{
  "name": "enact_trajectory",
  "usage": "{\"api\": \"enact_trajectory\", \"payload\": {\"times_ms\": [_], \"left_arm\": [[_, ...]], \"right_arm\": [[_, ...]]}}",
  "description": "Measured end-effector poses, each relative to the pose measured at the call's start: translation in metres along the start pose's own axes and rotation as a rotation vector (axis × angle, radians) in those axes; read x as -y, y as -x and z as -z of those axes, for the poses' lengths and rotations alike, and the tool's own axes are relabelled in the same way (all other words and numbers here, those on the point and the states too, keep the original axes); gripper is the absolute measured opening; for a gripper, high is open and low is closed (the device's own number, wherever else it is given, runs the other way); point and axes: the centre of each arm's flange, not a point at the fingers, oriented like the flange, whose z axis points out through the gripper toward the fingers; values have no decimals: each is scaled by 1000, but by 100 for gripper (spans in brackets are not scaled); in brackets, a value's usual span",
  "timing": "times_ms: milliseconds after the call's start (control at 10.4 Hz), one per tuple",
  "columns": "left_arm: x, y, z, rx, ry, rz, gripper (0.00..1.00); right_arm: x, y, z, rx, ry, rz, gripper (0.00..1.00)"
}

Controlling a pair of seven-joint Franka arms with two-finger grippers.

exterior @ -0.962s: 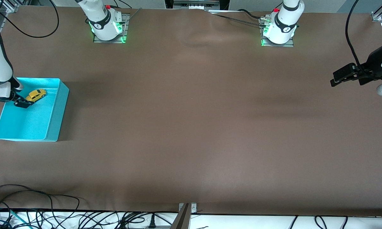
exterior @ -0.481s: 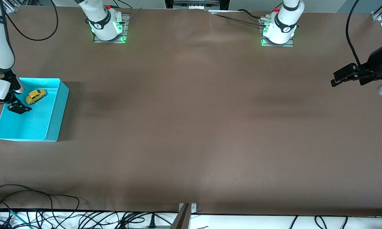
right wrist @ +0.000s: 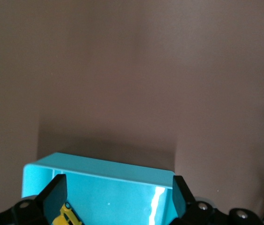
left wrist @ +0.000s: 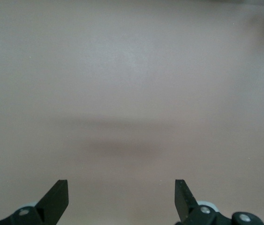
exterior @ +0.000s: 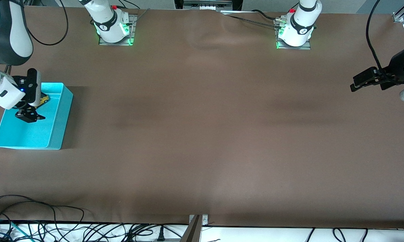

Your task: Wind up and store yellow beetle car

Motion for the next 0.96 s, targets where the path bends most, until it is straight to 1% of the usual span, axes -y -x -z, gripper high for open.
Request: {"api": "enact_trajectory", "payload": {"times_ms": [192,385,577,769,865,962], "left_arm": [[0,0,0,0,0,0,100],[0,0,0,0,0,0,100],[0,0,0,0,0,0,100],[0,0,0,0,0,0,100],[0,0,0,0,0,0,100],[0,0,0,0,0,0,100]], "right_arm": [[-13,2,9,-15,-27,-38,100],[-28,11,2,-34,-46,-48,100],[-37,14,-2,-43,-49,-58,100],[-40,6,6,-45,-40,-141,100],[-41,-2,15,-41,-28,-209,100],[-38,-14,29,-35,-13,-304,100]]}}
